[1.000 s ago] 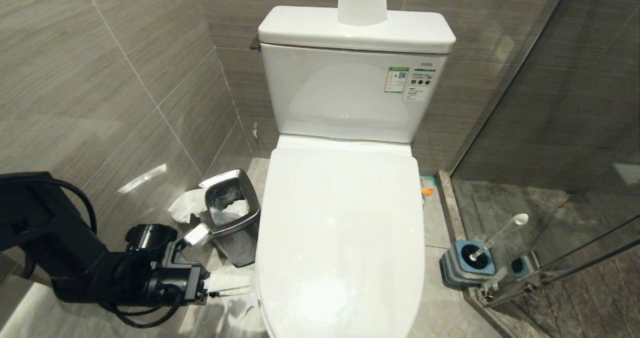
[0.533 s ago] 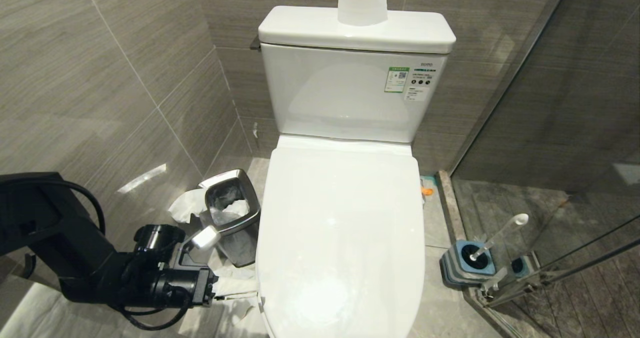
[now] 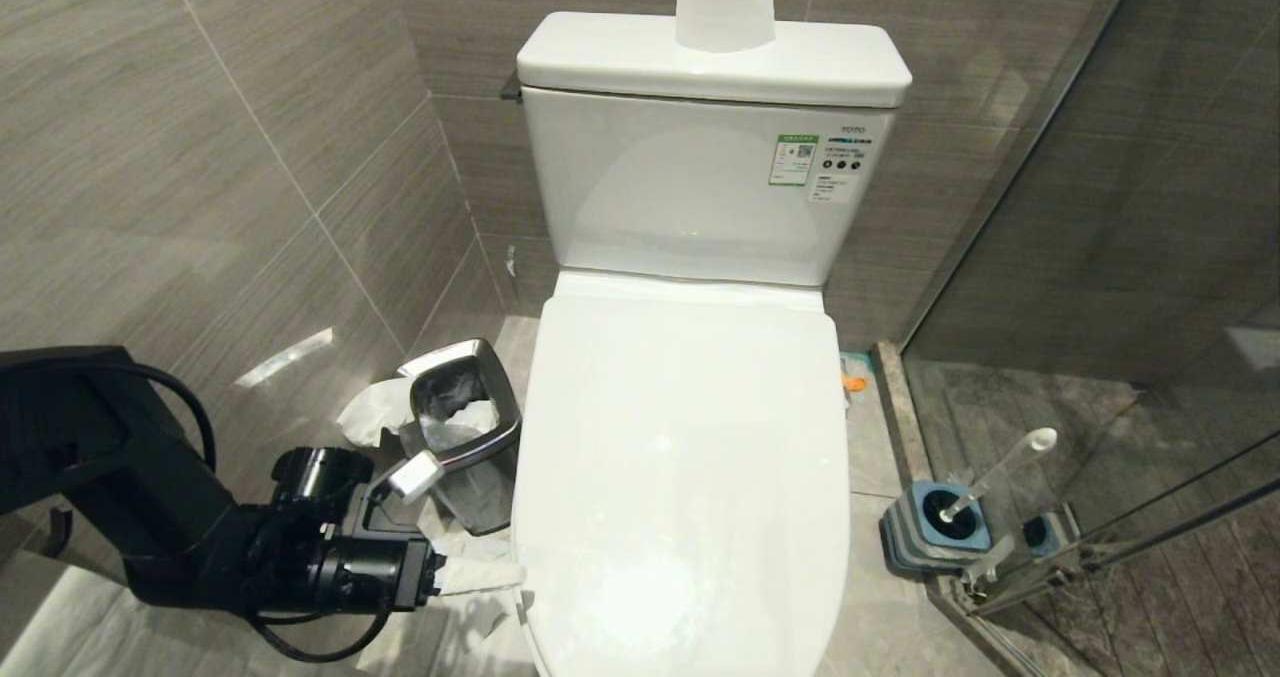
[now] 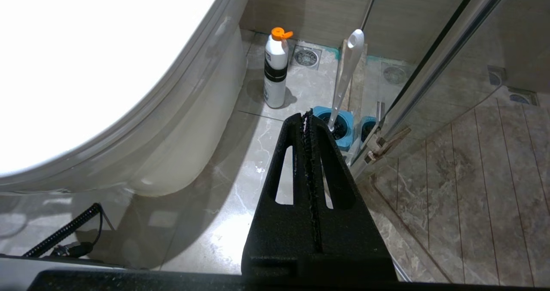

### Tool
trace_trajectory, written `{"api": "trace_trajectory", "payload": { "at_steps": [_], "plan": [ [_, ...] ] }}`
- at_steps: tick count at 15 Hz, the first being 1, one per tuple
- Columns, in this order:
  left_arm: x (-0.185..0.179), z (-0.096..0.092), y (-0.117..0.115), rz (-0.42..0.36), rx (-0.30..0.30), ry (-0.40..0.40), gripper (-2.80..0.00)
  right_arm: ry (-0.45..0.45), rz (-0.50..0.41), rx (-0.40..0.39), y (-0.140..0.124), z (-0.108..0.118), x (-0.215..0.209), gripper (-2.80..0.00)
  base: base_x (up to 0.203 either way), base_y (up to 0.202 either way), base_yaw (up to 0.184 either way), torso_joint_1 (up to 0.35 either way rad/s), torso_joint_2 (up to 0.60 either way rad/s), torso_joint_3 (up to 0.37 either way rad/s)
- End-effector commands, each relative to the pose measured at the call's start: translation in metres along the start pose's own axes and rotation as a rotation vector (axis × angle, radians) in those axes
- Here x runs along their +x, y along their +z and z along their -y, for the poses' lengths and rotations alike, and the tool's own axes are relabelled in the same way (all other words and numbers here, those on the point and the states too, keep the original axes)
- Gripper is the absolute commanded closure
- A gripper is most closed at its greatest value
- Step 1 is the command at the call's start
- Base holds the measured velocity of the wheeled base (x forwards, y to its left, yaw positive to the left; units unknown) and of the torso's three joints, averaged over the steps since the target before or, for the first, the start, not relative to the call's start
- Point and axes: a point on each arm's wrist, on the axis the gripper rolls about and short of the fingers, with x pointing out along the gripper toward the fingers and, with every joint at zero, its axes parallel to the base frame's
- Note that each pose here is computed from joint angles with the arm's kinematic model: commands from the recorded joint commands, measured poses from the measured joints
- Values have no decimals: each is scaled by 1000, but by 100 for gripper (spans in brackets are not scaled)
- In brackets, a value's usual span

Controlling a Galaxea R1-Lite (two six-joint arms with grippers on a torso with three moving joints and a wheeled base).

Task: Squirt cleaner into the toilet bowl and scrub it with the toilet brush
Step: Use the left hand to lift the toilet lid slightly

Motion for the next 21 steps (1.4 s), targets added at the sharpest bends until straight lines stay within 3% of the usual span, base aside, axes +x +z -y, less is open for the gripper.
{"api": "trace_trajectory", "payload": {
  "at_steps": [1,13,21],
  "plan": [
    [4,1,-1,-9,26,10,-280,1,0,-2,0,0,0,0,0,0,0,0,0,0],
    [17,13,-3,-50,82,12,-280,1,-1,0,0,0,0,0,0,0,0,0,0,0],
    [24,23,-11,-80,68,-36,-280,1,0,0,0,0,0,0,0,0,0,0,0,0]
  ]
}}
